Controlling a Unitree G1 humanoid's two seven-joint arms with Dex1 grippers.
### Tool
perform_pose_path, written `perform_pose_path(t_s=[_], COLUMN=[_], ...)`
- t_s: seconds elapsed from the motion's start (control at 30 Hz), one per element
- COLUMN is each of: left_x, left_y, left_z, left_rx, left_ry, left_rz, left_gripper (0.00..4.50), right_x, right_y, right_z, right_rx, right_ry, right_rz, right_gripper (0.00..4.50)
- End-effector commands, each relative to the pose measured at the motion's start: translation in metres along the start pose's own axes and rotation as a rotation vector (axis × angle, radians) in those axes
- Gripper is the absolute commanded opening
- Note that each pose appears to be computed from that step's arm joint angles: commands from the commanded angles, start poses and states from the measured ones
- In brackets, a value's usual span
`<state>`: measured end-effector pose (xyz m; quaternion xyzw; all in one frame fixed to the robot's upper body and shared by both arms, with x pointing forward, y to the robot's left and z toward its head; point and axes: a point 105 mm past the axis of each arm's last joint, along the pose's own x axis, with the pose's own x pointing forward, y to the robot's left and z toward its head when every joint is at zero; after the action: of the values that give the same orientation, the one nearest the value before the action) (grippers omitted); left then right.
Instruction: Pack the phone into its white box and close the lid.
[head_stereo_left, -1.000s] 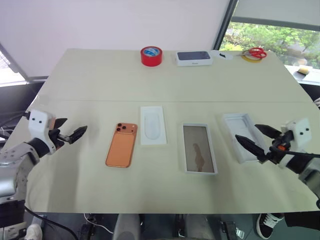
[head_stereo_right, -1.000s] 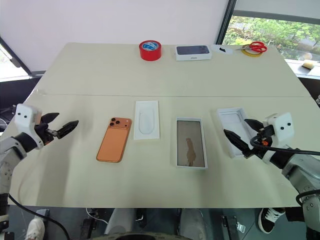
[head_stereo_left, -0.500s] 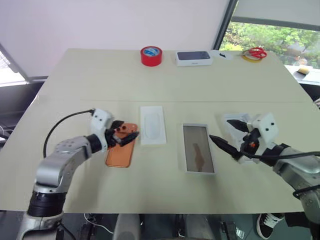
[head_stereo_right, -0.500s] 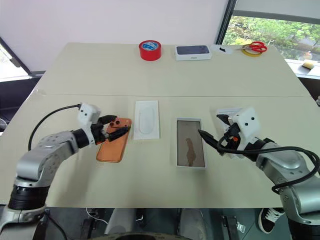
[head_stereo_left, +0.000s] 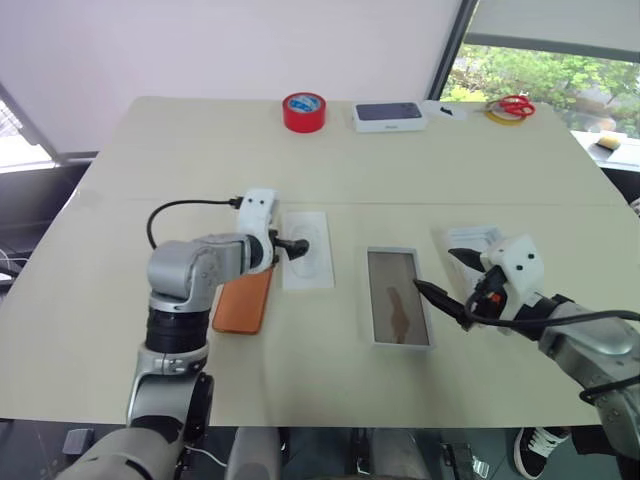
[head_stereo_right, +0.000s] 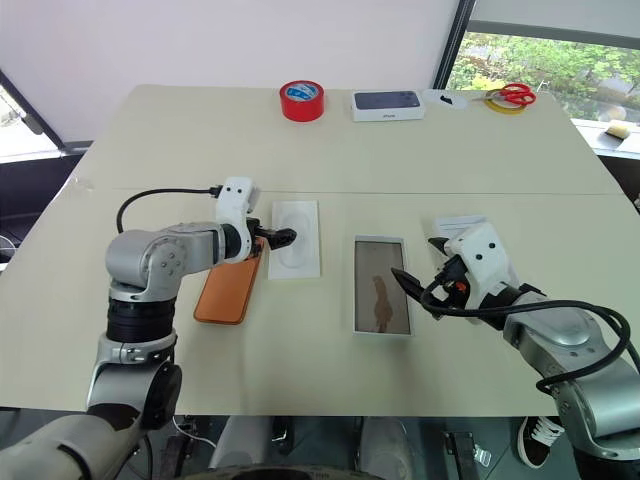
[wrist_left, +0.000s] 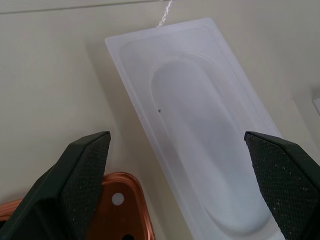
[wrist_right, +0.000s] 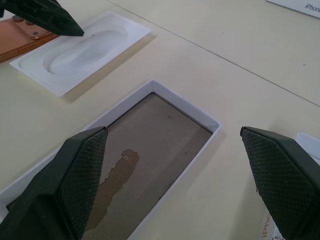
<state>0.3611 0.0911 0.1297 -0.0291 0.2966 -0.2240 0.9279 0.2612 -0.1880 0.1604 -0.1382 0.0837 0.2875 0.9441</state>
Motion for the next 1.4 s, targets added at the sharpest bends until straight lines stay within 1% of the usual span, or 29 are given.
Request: perform_pose_path(t_s=[0.03, 0.17, 0.3, 0.37, 0.47, 0.5, 0.57, 0.67, 0.7, 0.73, 0.9, 0.97, 1.03, 1.13, 1.27, 1.37, 1.4], left_x=[0.001, 0.005, 0.005, 0.005, 0.005, 0.004, 0.003, 0.003, 0.003, 0.003, -0.001, -0.002, -0.003, -0.006, -0.010, -0.014, -0.015], left_y=[-0.003, -0.015, -0.022, -0.021, -0.016, -0.014, -0.010, -0.006, -0.006, -0.006, -0.007, -0.009, -0.009, -0.006, 0.002, 0.003, 0.004], left_z=[0.007, 0.003, -0.001, -0.004, -0.007, -0.007, -0.007, -0.007, -0.007, -0.007, -0.002, 0.001, 0.004, 0.008, 0.013, 0.016, 0.017], left_rx=[-0.006, -0.073, -0.157, -0.157, -0.189, -0.199, -0.212, -0.224, -0.225, -0.227, -0.261, -0.297, -0.315, -0.351, -0.382, -0.382, -0.382], left_ry=[0.008, 0.060, 0.109, 0.124, 0.122, 0.117, 0.109, 0.109, 0.109, 0.108, 0.072, 0.054, 0.040, 0.016, -0.010, -0.027, -0.032], left_rz=[0.017, -0.041, -0.085, -0.074, -0.053, -0.045, -0.031, -0.013, -0.011, -0.012, -0.052, -0.093, -0.112, -0.136, -0.148, -0.160, -0.163], left_gripper=[4.50, 4.50, 4.50, 4.50, 3.77, 3.35, 2.23, 0.78, 0.14, 0.03, 0.03, 0.03, 0.03, 0.00, 0.00, 0.00, 0.00], right_x=[-0.005, -0.004, -0.002, -0.001, 0.000, 0.000, 0.000, 0.000, -0.001, -0.001, -0.004, -0.006, -0.007, -0.003, 0.006, 0.009, 0.010], right_y=[-0.001, 0.000, 0.002, 0.005, 0.008, 0.009, 0.014, 0.025, 0.029, 0.032, 0.059, 0.070, 0.075, 0.077, 0.076, 0.075, 0.075], right_z=[0.016, 0.017, 0.021, 0.021, 0.019, 0.018, 0.017, 0.013, 0.010, 0.007, -0.005, -0.019, -0.031, -0.044, -0.052, -0.053, -0.052], right_rx=[-0.058, -0.071, -0.075, -0.072, -0.079, -0.085, -0.099, -0.128, -0.141, -0.156, -0.185, -0.213, -0.233, -0.242, -0.281, -0.341, -0.357], right_ry=[-0.038, -0.040, -0.045, -0.039, -0.010, -0.003, 0.013, 0.063, 0.088, 0.124, 0.223, 0.295, 0.354, 0.393, 0.406, 0.395, 0.386], right_rz=[-0.003, 0.002, 0.019, 0.038, 0.059, 0.072, 0.111, 0.190, 0.221, 0.246, 0.408, 0.480, 0.516, 0.535, 0.543, 0.566, 0.572], right_gripper=[4.44, 4.44, 4.44, 4.44, 4.50, 4.50, 4.50, 4.50, 4.50, 4.50, 4.50, 4.50, 4.50, 3.70, 1.71, 0.08, 0.03])
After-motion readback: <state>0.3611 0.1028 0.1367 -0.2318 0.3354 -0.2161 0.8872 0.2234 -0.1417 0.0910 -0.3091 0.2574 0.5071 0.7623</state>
